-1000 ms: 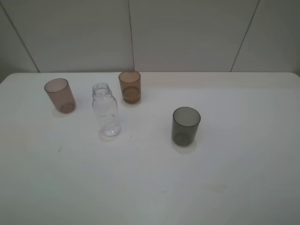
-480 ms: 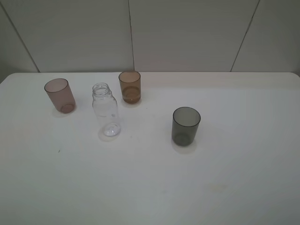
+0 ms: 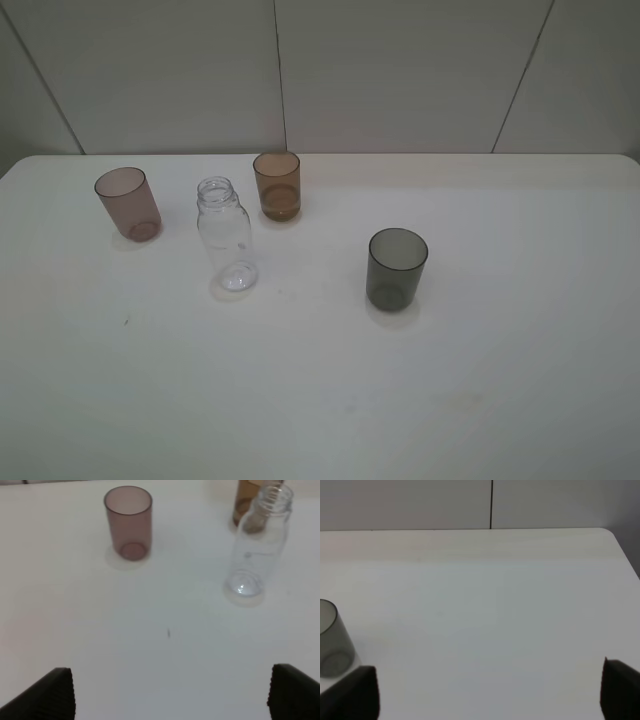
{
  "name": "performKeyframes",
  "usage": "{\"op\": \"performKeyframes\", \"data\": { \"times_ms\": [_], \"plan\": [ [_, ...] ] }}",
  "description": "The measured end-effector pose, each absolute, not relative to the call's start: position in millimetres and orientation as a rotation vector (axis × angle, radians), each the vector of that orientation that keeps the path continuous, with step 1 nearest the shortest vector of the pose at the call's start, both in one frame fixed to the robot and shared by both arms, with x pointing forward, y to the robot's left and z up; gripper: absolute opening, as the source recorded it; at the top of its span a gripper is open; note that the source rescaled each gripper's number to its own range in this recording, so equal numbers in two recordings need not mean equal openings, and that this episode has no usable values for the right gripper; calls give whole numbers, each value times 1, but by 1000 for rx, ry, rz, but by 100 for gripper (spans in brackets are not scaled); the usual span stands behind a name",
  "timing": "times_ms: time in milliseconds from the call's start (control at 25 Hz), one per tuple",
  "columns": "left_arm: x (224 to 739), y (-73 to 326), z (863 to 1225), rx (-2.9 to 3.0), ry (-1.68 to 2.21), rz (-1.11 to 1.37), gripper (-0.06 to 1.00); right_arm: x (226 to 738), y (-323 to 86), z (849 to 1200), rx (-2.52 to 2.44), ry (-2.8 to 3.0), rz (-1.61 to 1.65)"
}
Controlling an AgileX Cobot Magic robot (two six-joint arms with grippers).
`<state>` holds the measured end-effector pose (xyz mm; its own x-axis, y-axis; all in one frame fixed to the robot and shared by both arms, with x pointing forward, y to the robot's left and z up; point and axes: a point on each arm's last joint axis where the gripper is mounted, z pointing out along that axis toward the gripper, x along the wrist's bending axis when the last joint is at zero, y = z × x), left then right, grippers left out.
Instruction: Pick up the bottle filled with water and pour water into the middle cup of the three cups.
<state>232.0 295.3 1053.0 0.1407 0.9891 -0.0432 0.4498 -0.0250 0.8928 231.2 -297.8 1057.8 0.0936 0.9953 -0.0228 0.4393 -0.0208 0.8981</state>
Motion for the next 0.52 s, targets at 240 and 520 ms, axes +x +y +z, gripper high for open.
{"op": "performKeyframes", "data": {
  "times_ms": [240, 520],
  "plan": [
    [232, 295, 1053, 1551, 1499, 877, 99, 231, -298, 1058, 1577, 1456, 878],
    [232, 295, 1053, 1549, 1504, 881, 99, 231, -298, 1058, 1578, 1457, 884]
  ]
}}
